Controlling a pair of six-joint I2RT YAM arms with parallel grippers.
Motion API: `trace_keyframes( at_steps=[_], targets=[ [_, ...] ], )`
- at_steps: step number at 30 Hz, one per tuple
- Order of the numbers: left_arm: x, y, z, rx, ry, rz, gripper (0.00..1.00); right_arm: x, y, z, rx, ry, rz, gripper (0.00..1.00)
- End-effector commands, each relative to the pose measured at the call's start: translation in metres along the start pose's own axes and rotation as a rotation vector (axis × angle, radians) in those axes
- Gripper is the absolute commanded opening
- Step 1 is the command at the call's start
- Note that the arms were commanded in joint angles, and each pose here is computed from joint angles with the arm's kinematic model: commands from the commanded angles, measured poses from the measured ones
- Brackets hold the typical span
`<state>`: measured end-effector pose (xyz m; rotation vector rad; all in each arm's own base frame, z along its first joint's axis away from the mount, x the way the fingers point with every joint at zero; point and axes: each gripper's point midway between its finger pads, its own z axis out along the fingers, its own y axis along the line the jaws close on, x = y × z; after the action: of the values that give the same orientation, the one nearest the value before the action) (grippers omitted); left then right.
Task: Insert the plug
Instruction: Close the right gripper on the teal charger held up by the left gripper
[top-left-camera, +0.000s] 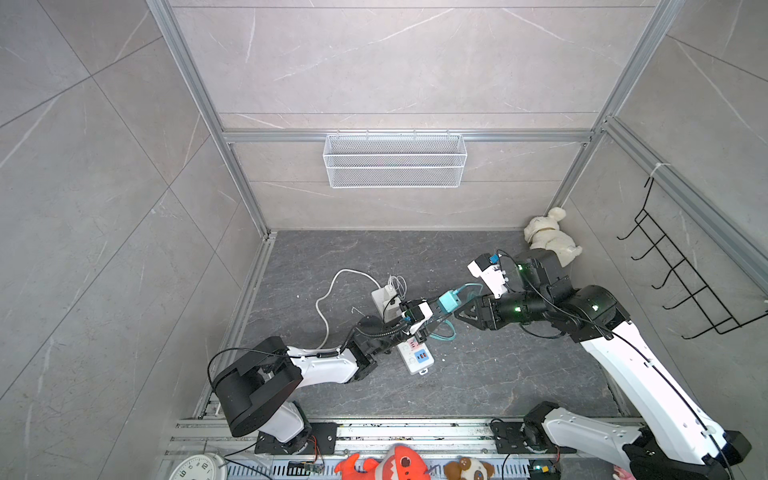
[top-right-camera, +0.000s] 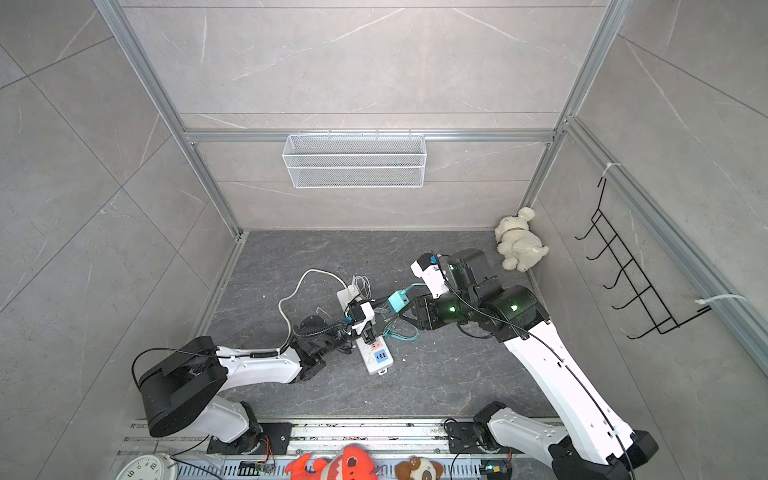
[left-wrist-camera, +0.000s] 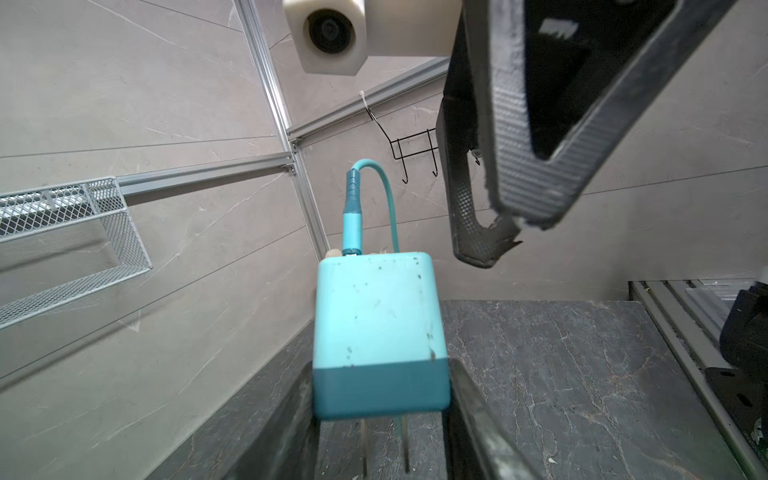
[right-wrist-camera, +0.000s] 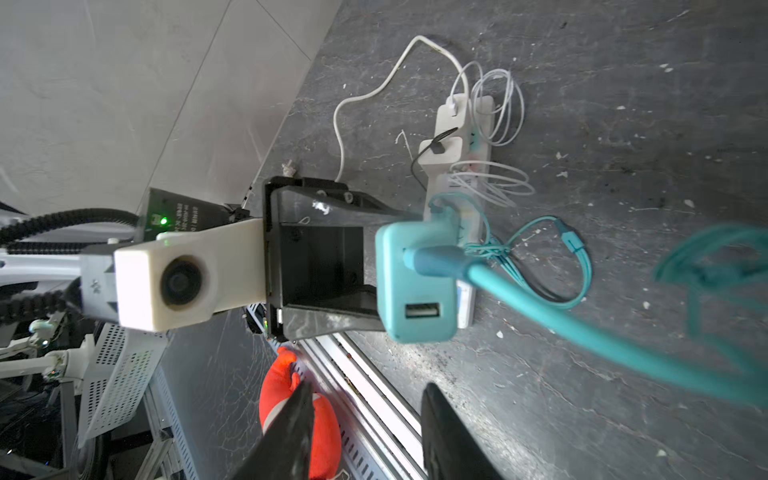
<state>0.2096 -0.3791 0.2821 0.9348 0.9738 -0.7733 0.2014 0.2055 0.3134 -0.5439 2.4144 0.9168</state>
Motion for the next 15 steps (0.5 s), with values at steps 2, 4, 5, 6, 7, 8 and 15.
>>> trace_keyframes(
  at_steps=[2, 4, 5, 6, 7, 8, 15],
  targets=[
    [-0.047, 0.007, -0.006, -0.045, -0.155, 0.054, 0.14, -0.007, -0.017, 0.008, 0.089, -0.004, 0.008, 0.45],
    [-0.047, 0.007, -0.007, -0.046, -0.153, 0.054, 0.14, -0.012, -0.016, 0.011, 0.082, -0.017, 0.010, 0.46],
    [-0.047, 0.007, -0.007, -0.047, -0.153, 0.053, 0.14, -0.014, -0.015, 0.013, 0.074, -0.020, 0.012, 0.46],
    [-0.046, 0.006, -0.006, -0.044, -0.151, 0.052, 0.14, -0.017, -0.014, 0.014, 0.065, -0.028, 0.011, 0.47],
    [-0.045, 0.005, -0.006, -0.042, -0.149, 0.053, 0.14, -0.019, -0.013, 0.014, 0.062, -0.033, 0.010, 0.47],
    [-0.046, 0.005, -0.006, -0.042, -0.151, 0.051, 0.14, -0.021, -0.014, 0.016, 0.065, -0.037, 0.011, 0.47],
    [-0.048, 0.003, -0.006, -0.032, -0.159, 0.051, 0.13, -0.027, -0.002, 0.022, -0.014, -0.045, 0.012, 0.47]
  ],
)
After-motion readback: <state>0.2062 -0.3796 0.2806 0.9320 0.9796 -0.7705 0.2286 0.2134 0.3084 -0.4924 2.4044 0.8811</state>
